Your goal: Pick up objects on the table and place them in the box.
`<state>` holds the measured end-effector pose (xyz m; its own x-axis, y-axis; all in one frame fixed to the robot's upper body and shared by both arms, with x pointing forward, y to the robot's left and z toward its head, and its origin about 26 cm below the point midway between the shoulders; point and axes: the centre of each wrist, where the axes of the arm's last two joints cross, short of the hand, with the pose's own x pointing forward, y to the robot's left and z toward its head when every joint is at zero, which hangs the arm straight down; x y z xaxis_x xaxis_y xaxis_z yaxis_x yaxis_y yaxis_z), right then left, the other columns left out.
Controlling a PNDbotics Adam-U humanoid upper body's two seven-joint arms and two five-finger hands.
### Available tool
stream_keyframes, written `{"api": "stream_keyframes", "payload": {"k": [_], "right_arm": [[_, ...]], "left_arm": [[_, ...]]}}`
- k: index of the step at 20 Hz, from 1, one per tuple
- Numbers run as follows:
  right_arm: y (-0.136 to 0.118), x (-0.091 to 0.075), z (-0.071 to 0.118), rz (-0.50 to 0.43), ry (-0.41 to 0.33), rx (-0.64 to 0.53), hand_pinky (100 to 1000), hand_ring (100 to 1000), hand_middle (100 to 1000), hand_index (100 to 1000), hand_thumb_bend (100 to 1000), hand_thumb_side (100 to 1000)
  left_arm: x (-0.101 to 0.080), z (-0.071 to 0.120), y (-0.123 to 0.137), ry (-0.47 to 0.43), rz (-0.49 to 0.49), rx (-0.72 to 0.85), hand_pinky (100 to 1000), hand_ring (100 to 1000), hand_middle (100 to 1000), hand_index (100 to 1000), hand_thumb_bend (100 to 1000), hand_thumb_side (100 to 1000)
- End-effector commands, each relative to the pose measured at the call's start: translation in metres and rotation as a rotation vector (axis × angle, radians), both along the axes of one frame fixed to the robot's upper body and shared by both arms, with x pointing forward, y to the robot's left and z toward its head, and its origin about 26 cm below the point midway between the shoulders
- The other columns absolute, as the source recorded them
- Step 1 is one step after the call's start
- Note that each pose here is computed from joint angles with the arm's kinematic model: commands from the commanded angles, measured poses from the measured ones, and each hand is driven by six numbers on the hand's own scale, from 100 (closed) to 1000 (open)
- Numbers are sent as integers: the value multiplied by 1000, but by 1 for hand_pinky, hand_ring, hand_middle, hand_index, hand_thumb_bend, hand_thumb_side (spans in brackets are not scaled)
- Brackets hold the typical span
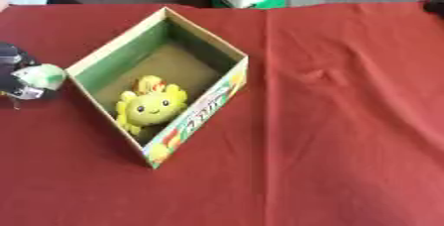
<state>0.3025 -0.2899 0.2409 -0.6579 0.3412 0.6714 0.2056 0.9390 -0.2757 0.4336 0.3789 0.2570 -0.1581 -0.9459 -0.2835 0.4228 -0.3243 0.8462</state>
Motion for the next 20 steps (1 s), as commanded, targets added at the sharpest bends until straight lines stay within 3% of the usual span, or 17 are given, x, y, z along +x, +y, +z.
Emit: {"api": "stream_keyframes", "payload": {"k": [1, 3, 5, 7, 8, 9, 10, 12, 15, 17, 18, 20], "right_arm": [[0, -3, 9, 3, -36, -16, 889, 754, 704, 825, 100, 776], [0, -3, 8, 2, -37, -14, 890, 755, 705, 825, 100, 776], [0, -3, 8, 3, -37, -14, 891, 756, 705, 824, 100, 777], [0, -3, 8, 5, -38, -13, 892, 756, 705, 824, 100, 778], [0, -3, 9, 6, -39, -12, 892, 756, 705, 824, 100, 779], [0, -3, 8, 8, -38, -12, 892, 756, 705, 824, 100, 779], [0, -3, 8, 9, -37, -12, 892, 756, 705, 824, 100, 781], [0, -3, 8, 9, -38, -9, 892, 756, 705, 824, 100, 786], [0, -3, 7, 10, -36, -6, 893, 756, 704, 823, 100, 785], [0, -4, 6, 9, -33, -5, 893, 756, 704, 824, 100, 784], [-1, -4, 6, 8, -31, -5, 893, 757, 705, 824, 100, 783], [-1, -4, 5, 5, -27, -4, 893, 756, 704, 824, 100, 781]], "left_arm": [[0, 0, 2, 1, 0, 25, 678, 797, 778, 899, 539, 861], [0, 0, 0, -16, -10, 33, 647, 771, 747, 867, 399, 713], [0, 0, -1, -44, -16, 44, 618, 745, 720, 835, 352, 626], [0, -1, -2, -73, -23, 56, 548, 677, 660, 772, 291, 450], [0, 0, -3, -101, -25, 70, 518, 647, 630, 746, 273, 383], [0, -1, -3, -126, -25, 84, 514, 642, 626, 744, 270, 376], [0, -2, -3, -146, -26, 93, 464, 596, 589, 708, 226, 263], [0, -5, -4, -184, -31, 101, 405, 542, 542, 667, 197, 153], [0, -6, -5, -257, -40, 91, 324, 484, 492, 590, 100, 158], [-1, -6, -5, -308, -39, 71, 299, 469, 482, 568, 100, 191], [-1, -4, -5, -334, -38, 60, 287, 462, 479, 565, 100, 251], [-4, 1, -6, -387, -41, 32, 260, 443, 463, 548, 100, 260]]}}
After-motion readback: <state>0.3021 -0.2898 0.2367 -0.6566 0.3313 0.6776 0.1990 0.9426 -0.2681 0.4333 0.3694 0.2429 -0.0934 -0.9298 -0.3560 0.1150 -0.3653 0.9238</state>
